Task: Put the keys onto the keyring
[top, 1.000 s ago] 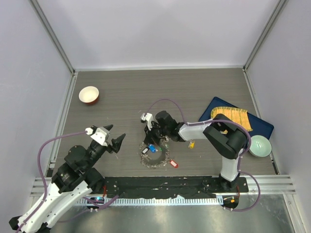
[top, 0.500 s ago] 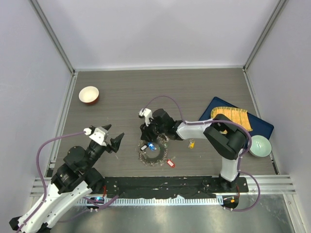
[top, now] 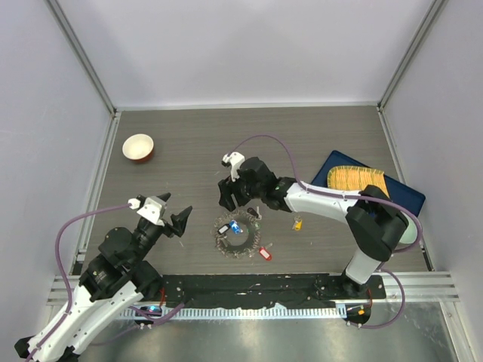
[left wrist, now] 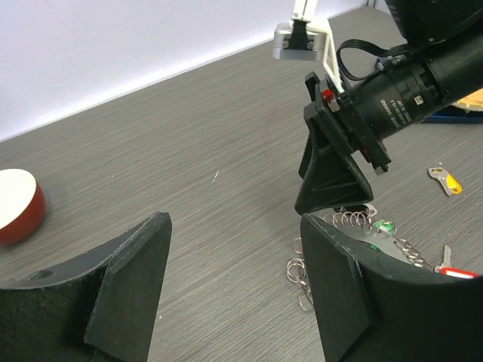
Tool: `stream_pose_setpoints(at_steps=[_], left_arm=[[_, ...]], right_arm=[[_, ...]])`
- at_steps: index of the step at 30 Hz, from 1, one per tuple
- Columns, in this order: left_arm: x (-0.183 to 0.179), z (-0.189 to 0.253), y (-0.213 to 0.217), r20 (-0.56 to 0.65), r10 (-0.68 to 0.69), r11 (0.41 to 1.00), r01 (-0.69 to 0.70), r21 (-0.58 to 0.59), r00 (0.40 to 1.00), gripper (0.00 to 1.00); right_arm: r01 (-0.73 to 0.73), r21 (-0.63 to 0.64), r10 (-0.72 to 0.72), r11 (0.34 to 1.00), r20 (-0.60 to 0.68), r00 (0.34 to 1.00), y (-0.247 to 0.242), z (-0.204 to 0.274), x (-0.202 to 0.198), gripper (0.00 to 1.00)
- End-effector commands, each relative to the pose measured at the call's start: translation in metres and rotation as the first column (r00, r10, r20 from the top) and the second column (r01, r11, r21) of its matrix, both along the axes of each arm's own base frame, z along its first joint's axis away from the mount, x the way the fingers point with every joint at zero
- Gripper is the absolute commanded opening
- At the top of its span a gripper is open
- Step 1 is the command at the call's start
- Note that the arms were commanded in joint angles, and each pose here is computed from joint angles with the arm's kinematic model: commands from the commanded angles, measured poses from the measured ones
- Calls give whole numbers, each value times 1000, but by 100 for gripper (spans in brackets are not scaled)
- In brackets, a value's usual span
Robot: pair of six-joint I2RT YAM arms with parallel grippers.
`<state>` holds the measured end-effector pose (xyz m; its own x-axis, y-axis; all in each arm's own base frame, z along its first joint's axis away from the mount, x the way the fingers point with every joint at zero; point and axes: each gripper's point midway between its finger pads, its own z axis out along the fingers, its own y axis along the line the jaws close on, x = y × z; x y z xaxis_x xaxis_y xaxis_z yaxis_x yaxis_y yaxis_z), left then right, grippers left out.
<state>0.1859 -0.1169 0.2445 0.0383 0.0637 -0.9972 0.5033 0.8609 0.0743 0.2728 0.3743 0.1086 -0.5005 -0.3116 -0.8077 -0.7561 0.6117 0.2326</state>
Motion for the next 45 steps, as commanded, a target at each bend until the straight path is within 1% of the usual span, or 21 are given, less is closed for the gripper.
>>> stream_pose_setpoints(at_steps=[1, 2, 4, 8, 10, 11, 13, 14, 17, 19, 20, 23, 31, 34, 35, 37, 38, 39, 43, 44, 45], left_arm=[[-1, 15, 6, 21, 26, 999, -25, -42, 999, 74], [-1, 15, 7, 19, 28, 999, -27, -45, 999, 74], [0, 15, 9, 17, 40, 998, -39, -49, 999, 75], [0, 16, 14, 24, 64, 996, -63, -60, 998, 76], [0, 16, 17, 24, 78, 995, -76, -61, 997, 76], [0, 17, 19, 17, 88, 992, -86, -88, 996, 76], [-1, 18, 20, 21, 92, 991, -90, -98, 995, 77], [-1, 20, 21, 27, 94, 990, -91, -105, 995, 77], [-2, 20, 22, 31, 96, 989, -92, -113, 995, 77], [-3, 21, 22, 33, 94, 989, -90, -116, 995, 77], [-3, 22, 22, 34, 96, 989, -91, -119, 995, 77], [-3, 22, 21, 33, 91, 989, -87, -119, 995, 77], [-3, 20, 20, 30, 85, 990, -81, -115, 996, 77], [-3, 20, 20, 29, 86, 990, -82, -116, 996, 77], [-2, 20, 20, 28, 88, 990, -84, -115, 996, 77], [-3, 20, 20, 27, 83, 990, -80, -114, 996, 77], [-2, 19, 19, 25, 83, 991, -80, -112, 996, 78], [-2, 19, 19, 26, 80, 991, -77, -111, 996, 78], [-2, 18, 16, 22, 69, 992, -67, -106, 997, 78], [-3, 19, 16, 25, 66, 992, -63, -107, 997, 78], [-3, 20, 15, 29, 62, 992, -58, -110, 998, 78]], right_arm=[[52, -97, -62, 994, -106, 992, -5, -6, -5, 70], [47, -94, -58, 994, -108, 992, 0, 0, -3, 70], [15, -148, -39, 989, -160, 986, 0, -14, -10, 69], [-32, -203, -9, 979, -196, 981, 11, -15, -13, 66], [-53, -224, 3, 973, -217, 976, 14, -19, -14, 62], [-64, -249, 5, 966, -233, 973, 16, -23, -12, 61], [-76, -253, 14, 964, -237, 971, 22, -21, -9, 57], [-84, -279, 11, 957, -254, 967, 19, -29, -10, 53], [-112, -292, 26, 950, -283, 959, 22, -33, -11, 45], [-130, -301, 34, 945, -305, 952, 25, -40, -12, 42], [-132, -305, 32, 943, -311, 950, 26, -43, -13, 38], [-146, -303, 40, 942, -329, 943, 28, -47, -14, 33], [-165, -315, 44, 935, -359, 932, 30, -59, -16, 29], [-167, -314, 46, 934, -359, 932, 30, -58, -17, 22], [-164, -315, 45, 935, -355, 934, 29, -57, -15, 17], [-159, -317, 42, 935, -346, 937, 28, -55, -15, 10], [-157, -314, 44, 936, -337, 940, 28, -51, -15, 3], [-159, -314, 49, 936, -331, 942, 27, -48, -15, 1], [-140, -300, 60, 944, -260, 964, 23, -34, -10, 1], [-132, -279, 67, 951, -230, 971, 26, -28, -6, 1], [-128, -252, 83, 959, -184, 979, 26, -11, -4, 1]])
